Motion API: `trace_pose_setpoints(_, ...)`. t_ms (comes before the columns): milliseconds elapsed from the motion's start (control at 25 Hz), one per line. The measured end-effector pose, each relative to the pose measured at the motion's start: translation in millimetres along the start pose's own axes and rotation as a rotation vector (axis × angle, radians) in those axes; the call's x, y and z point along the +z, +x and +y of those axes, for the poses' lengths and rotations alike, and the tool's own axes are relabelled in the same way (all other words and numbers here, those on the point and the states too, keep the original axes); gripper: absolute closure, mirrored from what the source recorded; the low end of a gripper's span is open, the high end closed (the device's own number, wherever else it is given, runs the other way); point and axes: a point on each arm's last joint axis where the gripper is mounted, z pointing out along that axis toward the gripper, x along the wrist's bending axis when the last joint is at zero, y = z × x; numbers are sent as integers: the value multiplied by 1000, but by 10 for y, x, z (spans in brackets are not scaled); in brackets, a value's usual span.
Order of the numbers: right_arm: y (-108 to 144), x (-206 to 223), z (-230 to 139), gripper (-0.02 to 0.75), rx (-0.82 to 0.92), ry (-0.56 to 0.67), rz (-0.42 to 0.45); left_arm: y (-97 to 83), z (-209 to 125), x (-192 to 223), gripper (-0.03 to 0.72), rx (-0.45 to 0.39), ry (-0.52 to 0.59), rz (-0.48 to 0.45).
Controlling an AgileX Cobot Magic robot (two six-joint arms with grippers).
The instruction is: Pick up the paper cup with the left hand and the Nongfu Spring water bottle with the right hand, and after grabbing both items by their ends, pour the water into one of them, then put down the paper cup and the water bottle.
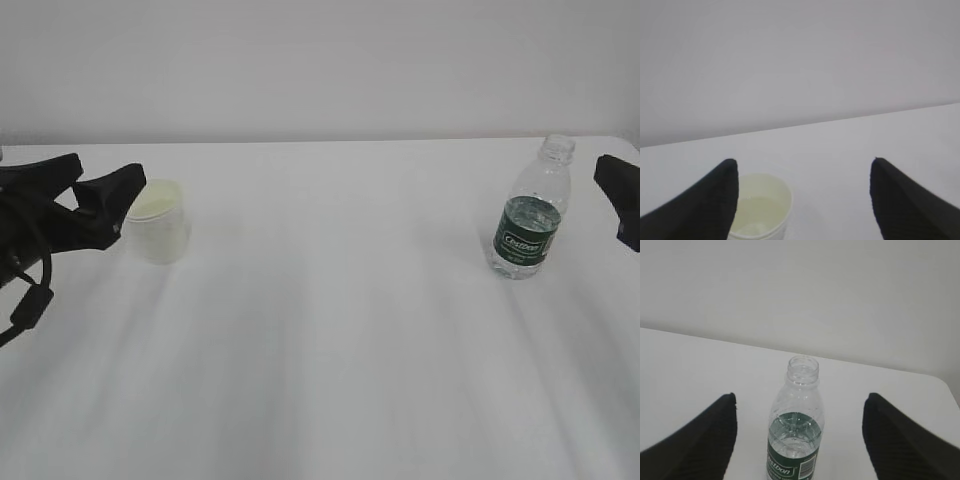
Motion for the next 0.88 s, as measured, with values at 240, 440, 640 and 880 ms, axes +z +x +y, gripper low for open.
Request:
trace_pose_setpoints(240,-17,-108,126,145,4,-16,-14,-28,219,-89,103,12,-28,2)
trace_pose_setpoints(440,-27,-252,237,146,-3,-39,-28,-48,381,-178,111,23,-16,11)
trace_pose_setpoints(640,-37,-436,333,146,-10,-45,-47,-68,530,-284,111,33,-11,20)
trace_pose_setpoints(880,-45,-703,422,146,-18,-45,-75,-96,721,-452,111,45,-11,32)
